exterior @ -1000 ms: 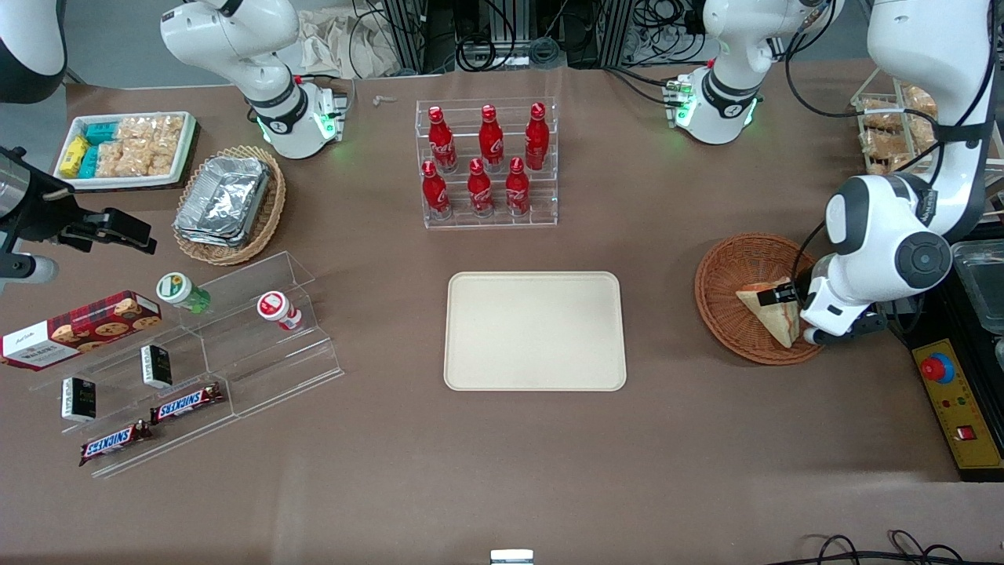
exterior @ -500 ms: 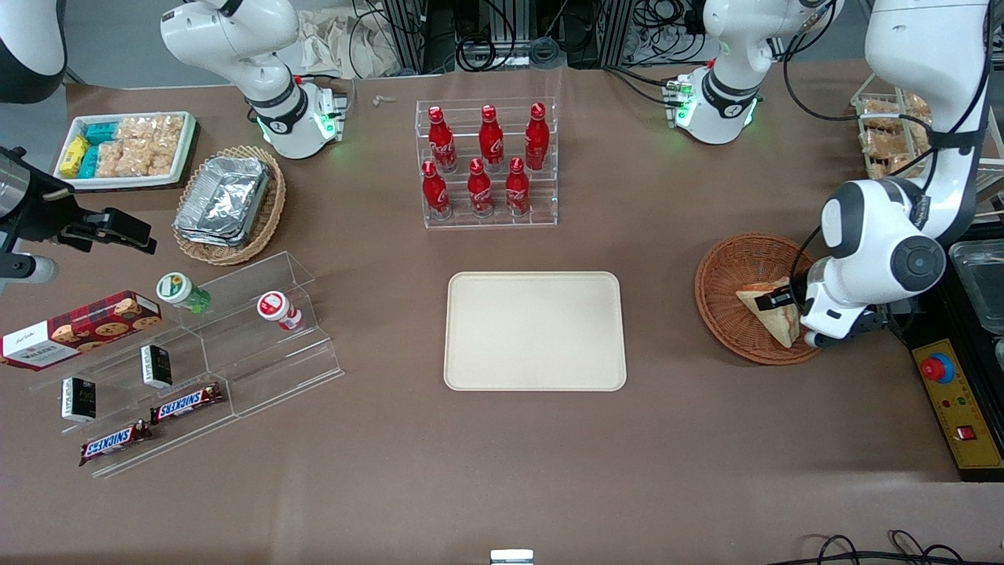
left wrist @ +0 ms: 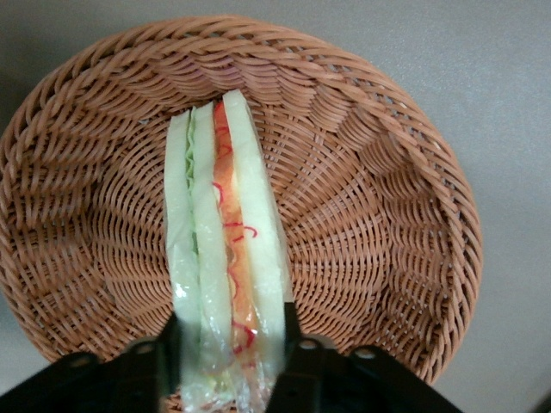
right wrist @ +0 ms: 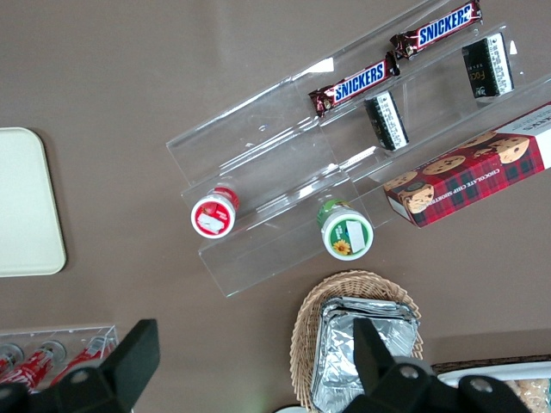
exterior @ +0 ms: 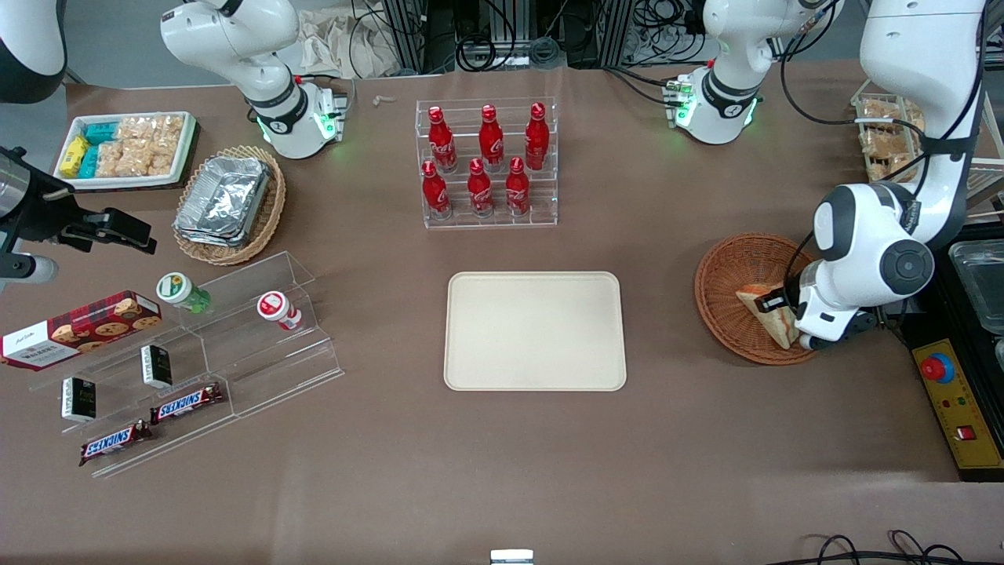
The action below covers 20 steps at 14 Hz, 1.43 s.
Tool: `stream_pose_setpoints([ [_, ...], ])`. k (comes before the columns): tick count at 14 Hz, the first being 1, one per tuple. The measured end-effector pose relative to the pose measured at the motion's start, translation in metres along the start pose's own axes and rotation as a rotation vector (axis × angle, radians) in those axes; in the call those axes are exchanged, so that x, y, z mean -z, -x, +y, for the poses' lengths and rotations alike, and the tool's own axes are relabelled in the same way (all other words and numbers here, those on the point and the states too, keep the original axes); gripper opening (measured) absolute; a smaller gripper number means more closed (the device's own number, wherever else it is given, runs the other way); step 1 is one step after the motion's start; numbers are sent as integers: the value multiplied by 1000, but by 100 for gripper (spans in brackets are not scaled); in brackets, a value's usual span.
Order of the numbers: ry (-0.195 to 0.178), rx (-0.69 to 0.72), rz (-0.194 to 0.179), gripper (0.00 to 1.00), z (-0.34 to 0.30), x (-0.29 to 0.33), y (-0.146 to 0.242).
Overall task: Place sandwich from basket to tray
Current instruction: 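Close the left gripper on the sandwich's wrapped edge, then lift the sandwich out of the basket with the left gripper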
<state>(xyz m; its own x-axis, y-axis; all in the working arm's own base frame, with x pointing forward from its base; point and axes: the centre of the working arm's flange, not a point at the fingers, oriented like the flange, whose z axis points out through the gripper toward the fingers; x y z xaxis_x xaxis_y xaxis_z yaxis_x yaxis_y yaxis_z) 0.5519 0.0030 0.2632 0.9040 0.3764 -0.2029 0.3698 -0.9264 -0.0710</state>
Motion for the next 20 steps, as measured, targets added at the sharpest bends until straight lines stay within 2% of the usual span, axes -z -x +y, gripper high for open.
stream_pose_setpoints([
  [2, 1, 2, 4, 27, 0, 2, -1],
  [3, 0, 3, 2, 25, 1, 6, -1],
  [6, -22, 4, -48, 16, 2, 42, -6],
  [8, -32, -5, -68, 15, 9, 93, -8],
  [10, -30, -22, -57, 15, 19, 155, -4],
  [13, -4, -62, -1, 15, 38, 238, 11],
  [14, 15, -75, 7, 15, 45, 253, 17],
  [17, 63, -121, -4, 15, 70, 262, 30],
  [20, 76, -198, -15, 15, 111, 256, 46],
])
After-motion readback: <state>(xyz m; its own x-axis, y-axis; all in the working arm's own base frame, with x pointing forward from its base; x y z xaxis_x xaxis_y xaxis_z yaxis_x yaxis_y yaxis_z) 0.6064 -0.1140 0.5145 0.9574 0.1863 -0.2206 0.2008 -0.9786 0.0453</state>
